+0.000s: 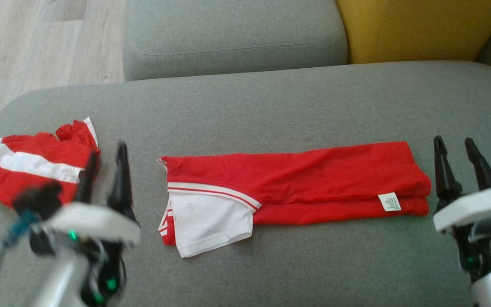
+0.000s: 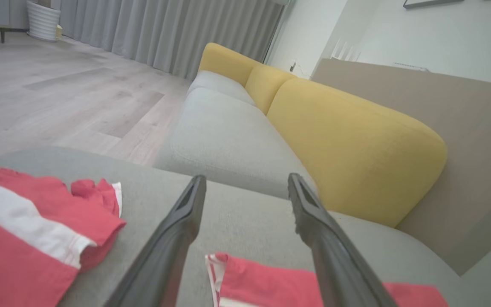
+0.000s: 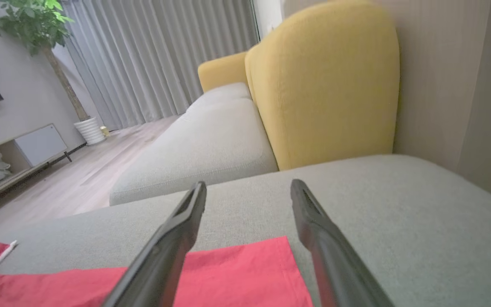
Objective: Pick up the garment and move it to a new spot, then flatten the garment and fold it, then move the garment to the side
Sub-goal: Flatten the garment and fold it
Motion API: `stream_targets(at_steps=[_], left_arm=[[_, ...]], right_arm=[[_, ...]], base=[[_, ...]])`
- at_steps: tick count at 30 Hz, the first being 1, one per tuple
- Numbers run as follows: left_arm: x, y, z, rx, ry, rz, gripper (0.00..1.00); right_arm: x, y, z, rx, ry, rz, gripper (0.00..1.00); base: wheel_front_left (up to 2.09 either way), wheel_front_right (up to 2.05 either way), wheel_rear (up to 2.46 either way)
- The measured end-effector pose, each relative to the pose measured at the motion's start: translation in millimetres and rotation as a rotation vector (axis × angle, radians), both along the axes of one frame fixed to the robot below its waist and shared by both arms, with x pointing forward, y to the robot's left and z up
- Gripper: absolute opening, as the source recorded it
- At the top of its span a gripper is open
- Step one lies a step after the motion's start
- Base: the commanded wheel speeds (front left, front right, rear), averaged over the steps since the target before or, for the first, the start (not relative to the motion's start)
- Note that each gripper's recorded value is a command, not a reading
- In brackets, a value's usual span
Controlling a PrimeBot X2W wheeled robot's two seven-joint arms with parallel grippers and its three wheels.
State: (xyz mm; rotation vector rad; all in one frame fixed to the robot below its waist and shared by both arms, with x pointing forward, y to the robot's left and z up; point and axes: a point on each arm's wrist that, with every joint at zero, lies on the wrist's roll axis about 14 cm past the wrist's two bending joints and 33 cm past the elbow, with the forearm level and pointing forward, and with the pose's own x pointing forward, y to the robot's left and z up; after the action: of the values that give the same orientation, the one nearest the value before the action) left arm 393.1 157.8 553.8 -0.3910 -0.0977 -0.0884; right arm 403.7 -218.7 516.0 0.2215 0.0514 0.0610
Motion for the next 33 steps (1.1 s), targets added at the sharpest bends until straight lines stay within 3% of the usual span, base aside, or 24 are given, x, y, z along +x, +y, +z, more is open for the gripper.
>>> stream_targets(at_steps=[7,19,26,33], left_arm=[[-36.5,-13.5,-44.2,0.063,0.069,-0.013,1.00],[-42.0,-14.1,-51.5,0.103,0.052,-0.005,1.00],[-40.9,-16.0,-65.8,0.111,0.088,-0.022,1.00],[-25.3,-18.1,-74.8,0.104,0.112,-0.034,1.00]], right_arm=[[-24.2,10.7,-10.9,-0.057,-0.053,-0.029,1.00],[-33.2,11.9,-22.8,-0.086,-0.027,-0.046,1.00],[-30.7,-6.4,-67.1,-0.035,0.200,-0.104,1.00],[5.2,-7.3,-89.6,0.057,0.368,-0.121,1.00]], base=[[0.00,0.00,0.00],[0.00,0.00,0.00],[0.00,0.00,0.00],[0.00,0.00,0.00]])
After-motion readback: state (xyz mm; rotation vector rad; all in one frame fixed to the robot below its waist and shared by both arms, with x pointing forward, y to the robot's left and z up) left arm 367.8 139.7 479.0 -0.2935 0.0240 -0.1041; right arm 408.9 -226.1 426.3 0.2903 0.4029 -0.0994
